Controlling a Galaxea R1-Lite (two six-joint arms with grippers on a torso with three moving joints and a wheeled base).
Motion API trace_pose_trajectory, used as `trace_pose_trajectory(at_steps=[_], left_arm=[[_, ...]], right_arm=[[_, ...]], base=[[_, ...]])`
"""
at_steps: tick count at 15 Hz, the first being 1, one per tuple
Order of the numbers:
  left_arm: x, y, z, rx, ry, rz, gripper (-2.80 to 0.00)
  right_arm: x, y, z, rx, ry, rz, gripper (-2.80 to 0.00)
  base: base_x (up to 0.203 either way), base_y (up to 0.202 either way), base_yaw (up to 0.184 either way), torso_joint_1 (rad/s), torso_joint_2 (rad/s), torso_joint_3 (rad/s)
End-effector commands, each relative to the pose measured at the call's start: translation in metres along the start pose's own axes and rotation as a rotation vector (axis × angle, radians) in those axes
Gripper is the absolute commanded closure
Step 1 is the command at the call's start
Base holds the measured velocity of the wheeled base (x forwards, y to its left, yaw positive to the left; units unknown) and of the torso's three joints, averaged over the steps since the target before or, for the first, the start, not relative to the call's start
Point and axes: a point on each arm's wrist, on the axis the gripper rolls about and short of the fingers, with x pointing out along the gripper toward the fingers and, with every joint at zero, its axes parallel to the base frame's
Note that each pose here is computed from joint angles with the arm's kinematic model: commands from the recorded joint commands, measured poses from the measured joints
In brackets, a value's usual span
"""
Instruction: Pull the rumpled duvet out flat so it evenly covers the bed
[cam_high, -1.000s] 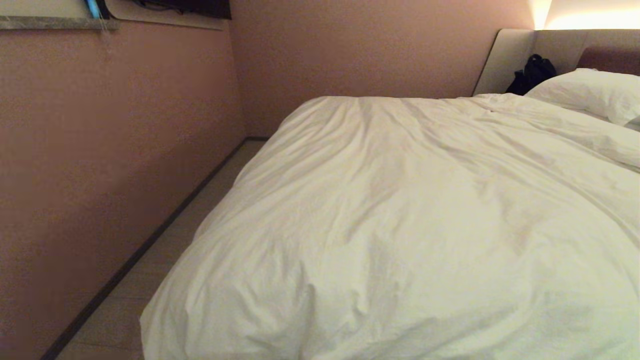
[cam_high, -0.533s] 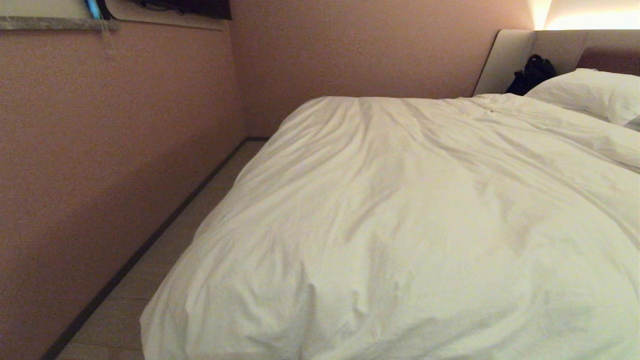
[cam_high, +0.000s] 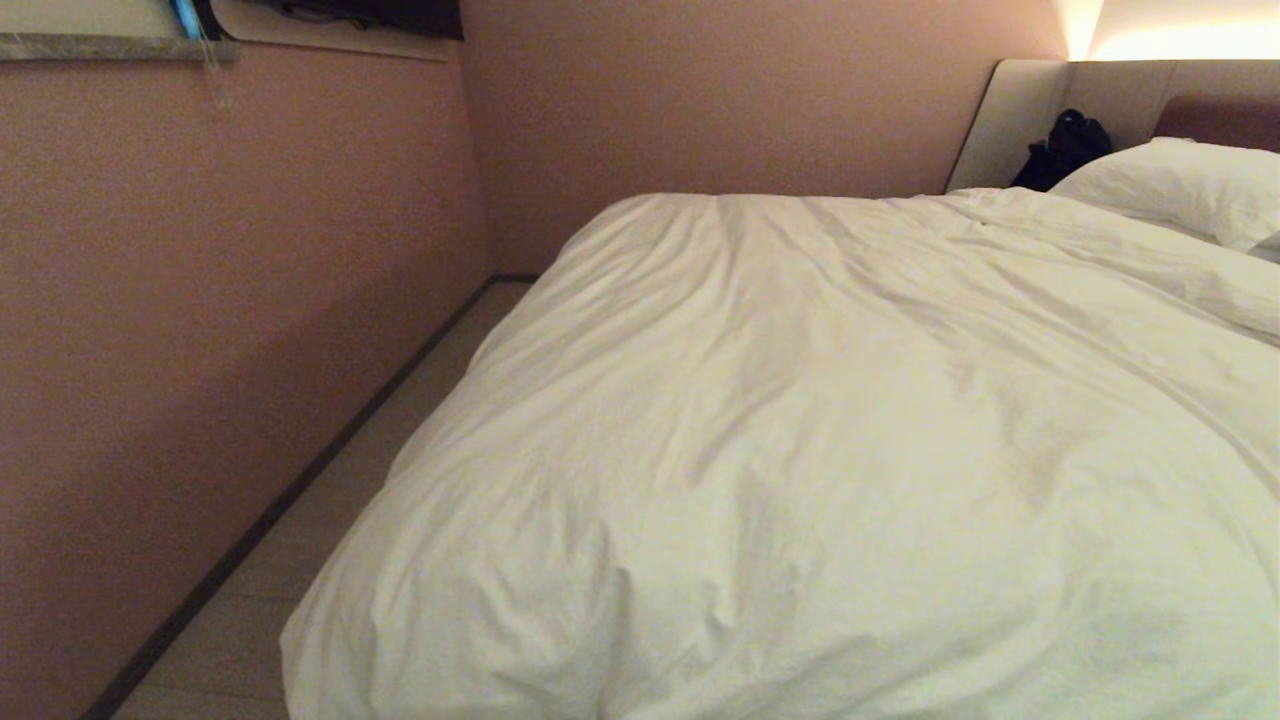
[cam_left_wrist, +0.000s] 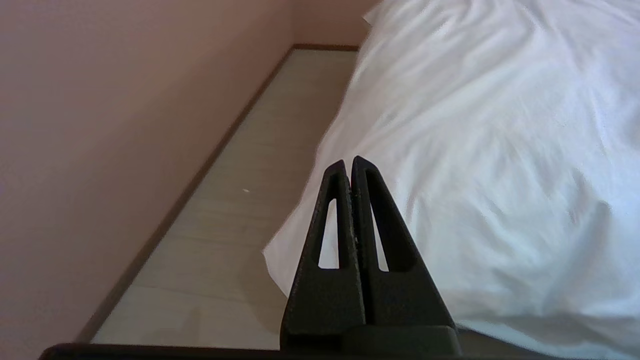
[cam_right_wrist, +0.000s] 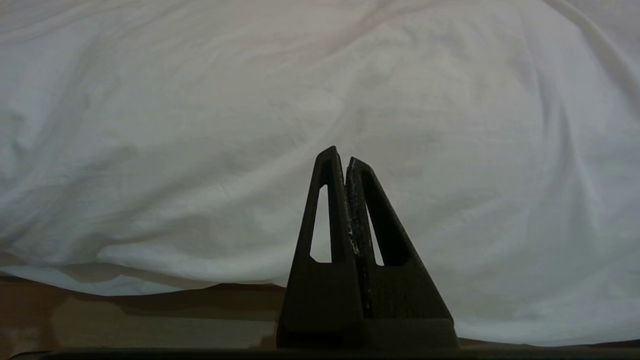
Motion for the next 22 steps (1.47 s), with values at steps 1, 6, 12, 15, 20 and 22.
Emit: trace_pose_trajectory(at_steps=[1,6,12,15,20,22], left_arm=[[-0.001,0.001,-0.007,-0.001,0.006,-0.050,0.00],[-0.020,0.002,-0.038,0.043,-0.064,-0.080,0.00],[-0.021,0.002,-0.069,0.063,-0.075,-0.067,0.00],[-0.011,0.002,-0.092,0.066,-0.029,-0.069,0.00],[-0.003,0.001,-0.109,0.057,-0.026,-0.065,0.00],[-0.003,0.001,-0.109,0.055,-0.025,-0.065,0.00]], right_arm=[[0.000,0.000,0.000,0.000,0.000,0.000,0.00],[0.000,0.000,0.000,0.000,-0.001,0.001,0.00],[0.000,0.000,0.000,0.000,0.000,0.002,0.00],[0.000,0.000,0.000,0.000,0.000,0.000,0.00],[0.000,0.000,0.000,0.000,-0.001,0.001,0.00],[0.000,0.000,0.000,0.000,-0.002,0.002,0.00]], base=[[0.000,0.000,0.000,0.000,0.00,0.000],[0.000,0.000,0.000,0.000,0.00,0.000],[0.000,0.000,0.000,0.000,0.00,0.000],[0.000,0.000,0.000,0.000,0.00,0.000],[0.000,0.000,0.000,0.000,0.00,0.000],[0.000,0.000,0.000,0.000,0.00,0.000]])
